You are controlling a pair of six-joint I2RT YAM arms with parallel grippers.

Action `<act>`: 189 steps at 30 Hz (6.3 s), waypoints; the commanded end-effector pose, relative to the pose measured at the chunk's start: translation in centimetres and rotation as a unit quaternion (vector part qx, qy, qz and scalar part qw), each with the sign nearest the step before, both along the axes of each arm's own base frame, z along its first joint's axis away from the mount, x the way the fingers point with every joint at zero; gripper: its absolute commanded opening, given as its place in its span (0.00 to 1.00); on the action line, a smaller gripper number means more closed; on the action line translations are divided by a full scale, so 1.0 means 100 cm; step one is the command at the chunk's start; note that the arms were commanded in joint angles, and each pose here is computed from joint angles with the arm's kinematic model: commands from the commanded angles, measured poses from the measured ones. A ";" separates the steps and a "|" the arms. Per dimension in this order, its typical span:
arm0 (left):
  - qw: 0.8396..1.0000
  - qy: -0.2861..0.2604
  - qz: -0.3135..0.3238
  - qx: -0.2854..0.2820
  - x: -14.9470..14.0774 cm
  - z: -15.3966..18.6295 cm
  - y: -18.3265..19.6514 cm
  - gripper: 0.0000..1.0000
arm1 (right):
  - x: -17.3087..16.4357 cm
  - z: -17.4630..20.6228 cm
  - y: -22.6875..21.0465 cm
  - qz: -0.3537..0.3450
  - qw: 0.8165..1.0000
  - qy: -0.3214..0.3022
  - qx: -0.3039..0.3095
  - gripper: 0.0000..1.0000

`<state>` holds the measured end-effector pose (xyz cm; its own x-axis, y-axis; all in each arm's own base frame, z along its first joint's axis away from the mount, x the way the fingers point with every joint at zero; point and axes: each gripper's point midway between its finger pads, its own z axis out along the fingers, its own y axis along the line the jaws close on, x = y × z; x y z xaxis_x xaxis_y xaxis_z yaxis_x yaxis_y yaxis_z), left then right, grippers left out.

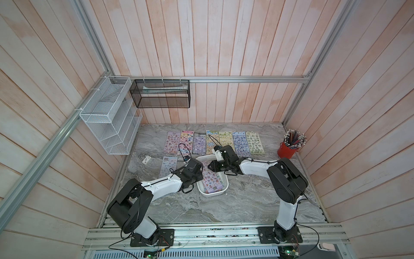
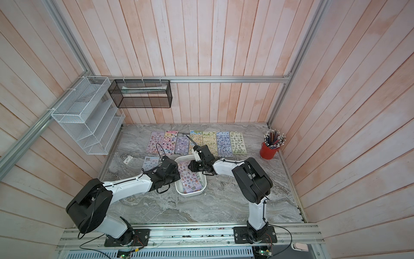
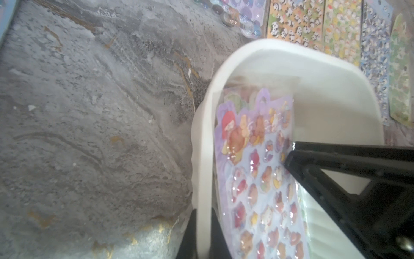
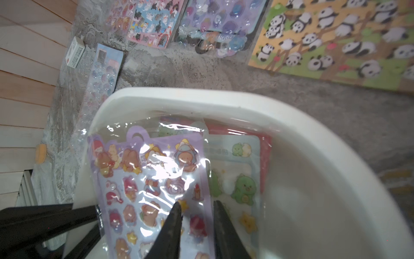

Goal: Take the stickers out of the storage box
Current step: Pick up the sticker from the storage box, then pick up the storage box at the center of the board.

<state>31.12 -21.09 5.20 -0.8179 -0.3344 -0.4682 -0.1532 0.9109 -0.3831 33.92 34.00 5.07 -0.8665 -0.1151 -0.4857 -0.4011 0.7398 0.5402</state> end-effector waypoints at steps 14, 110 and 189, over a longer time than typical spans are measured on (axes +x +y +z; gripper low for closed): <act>1.000 -0.009 0.006 -0.008 0.016 0.005 -0.004 0.00 | -0.042 -0.040 -0.035 -0.010 0.994 0.102 -0.039 0.02; 0.999 -0.044 0.019 0.006 0.024 0.038 0.010 0.00 | -0.024 -0.033 -0.052 -0.019 0.963 0.023 -0.268 0.54; 0.995 -0.084 0.041 0.047 0.048 0.098 0.044 0.00 | -0.002 0.138 -0.081 -0.029 0.989 0.009 0.141 0.00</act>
